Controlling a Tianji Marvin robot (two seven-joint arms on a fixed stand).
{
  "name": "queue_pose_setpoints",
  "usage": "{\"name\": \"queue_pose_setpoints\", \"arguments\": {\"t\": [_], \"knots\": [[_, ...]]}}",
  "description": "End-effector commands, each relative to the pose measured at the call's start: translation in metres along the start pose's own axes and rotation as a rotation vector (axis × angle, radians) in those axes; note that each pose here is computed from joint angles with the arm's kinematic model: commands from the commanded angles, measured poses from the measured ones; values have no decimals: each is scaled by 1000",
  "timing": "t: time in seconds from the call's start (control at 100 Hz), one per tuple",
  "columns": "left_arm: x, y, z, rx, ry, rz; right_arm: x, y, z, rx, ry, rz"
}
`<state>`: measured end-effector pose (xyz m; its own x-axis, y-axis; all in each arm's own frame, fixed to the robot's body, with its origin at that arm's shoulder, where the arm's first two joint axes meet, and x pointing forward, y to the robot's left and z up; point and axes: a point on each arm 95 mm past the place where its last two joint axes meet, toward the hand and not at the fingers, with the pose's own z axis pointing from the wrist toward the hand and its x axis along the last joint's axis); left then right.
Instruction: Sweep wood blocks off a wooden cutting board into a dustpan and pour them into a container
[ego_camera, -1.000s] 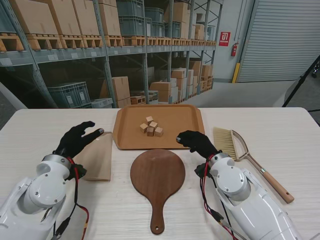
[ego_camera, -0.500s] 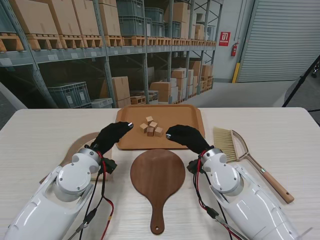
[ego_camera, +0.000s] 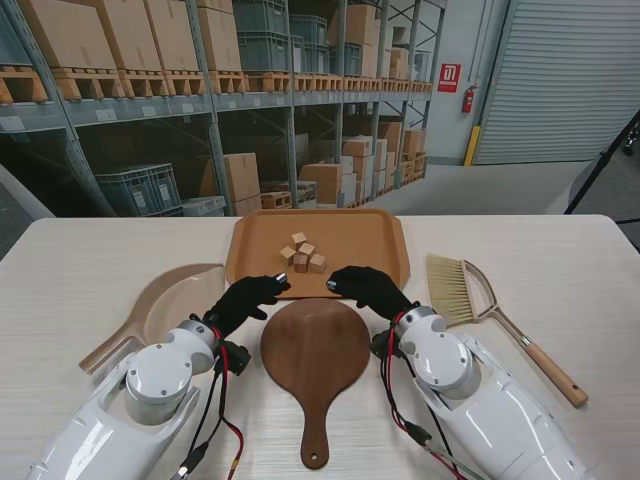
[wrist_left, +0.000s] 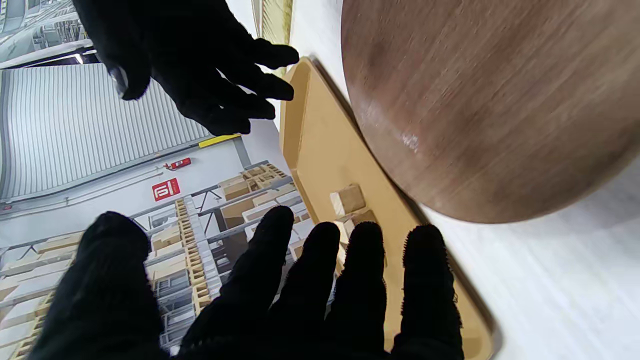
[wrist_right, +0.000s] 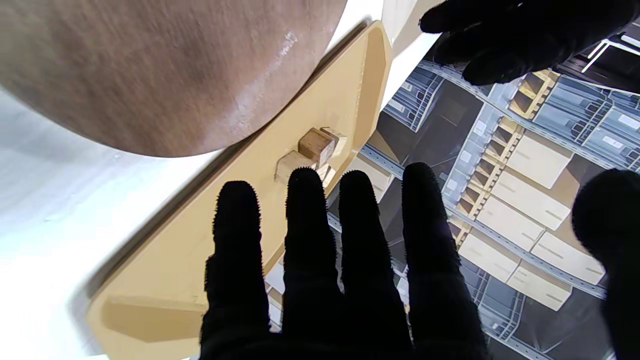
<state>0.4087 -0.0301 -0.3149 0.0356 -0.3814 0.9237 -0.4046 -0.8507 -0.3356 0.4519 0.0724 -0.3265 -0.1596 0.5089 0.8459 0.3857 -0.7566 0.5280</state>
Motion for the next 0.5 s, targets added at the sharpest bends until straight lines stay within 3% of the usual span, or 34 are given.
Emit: {"name": "queue_pose_setpoints", "arguments": {"t": [0.0,0.49], "knots": [[-5,9,-5,-32,-17,2,-5,-6,-1,19,-18,5],[-5,8,-10,-12,-23,3,7,1,3,5,7,17]]}}
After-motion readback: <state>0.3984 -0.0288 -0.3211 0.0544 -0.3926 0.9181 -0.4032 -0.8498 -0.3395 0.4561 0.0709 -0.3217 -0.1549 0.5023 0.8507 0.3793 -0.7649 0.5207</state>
